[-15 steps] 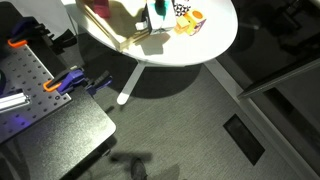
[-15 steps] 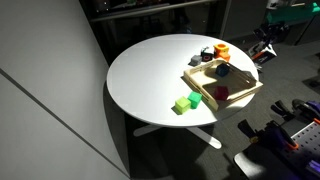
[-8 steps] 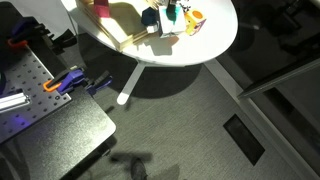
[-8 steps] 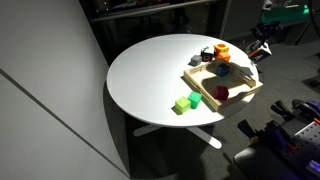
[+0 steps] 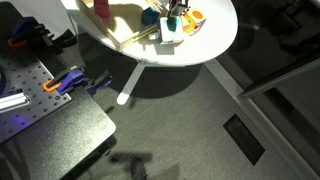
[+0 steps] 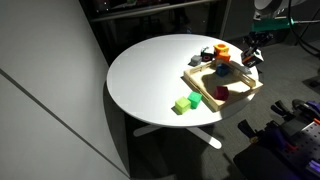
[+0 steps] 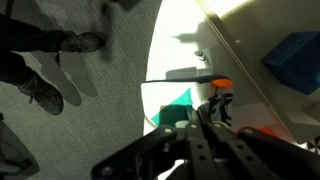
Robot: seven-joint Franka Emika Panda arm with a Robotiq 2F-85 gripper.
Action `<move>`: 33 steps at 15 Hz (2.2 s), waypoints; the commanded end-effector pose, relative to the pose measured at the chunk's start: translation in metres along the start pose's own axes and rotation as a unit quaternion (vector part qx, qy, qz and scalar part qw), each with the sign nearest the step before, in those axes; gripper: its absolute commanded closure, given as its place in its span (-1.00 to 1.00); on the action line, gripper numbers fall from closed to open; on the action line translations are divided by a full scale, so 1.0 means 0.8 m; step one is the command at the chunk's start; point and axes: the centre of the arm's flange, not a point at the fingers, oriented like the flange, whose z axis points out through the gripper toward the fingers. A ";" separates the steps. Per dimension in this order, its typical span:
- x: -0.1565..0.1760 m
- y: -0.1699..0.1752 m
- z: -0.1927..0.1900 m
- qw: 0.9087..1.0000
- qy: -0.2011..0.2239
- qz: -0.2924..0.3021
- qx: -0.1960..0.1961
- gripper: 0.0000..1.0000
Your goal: Remove the toy foam from the box
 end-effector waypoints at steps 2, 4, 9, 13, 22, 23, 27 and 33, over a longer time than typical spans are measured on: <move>0.013 -0.015 0.013 1.000 -0.019 -0.014 0.012 0.31; 0.004 -0.019 0.011 0.999 -0.023 -0.027 0.021 -0.04; -0.025 -0.035 -0.006 0.995 -0.027 -0.084 0.048 -0.82; -0.054 -0.049 -0.025 0.987 -0.029 -0.149 0.057 -1.00; -0.133 -0.055 -0.073 0.963 -0.089 -0.251 0.039 -1.00; -0.140 -0.054 -0.081 0.964 -0.085 -0.251 0.037 -1.00; -0.169 -0.051 -0.112 0.963 -0.055 -0.260 0.041 -1.00; -0.213 -0.046 -0.150 0.964 -0.004 -0.262 0.045 -1.00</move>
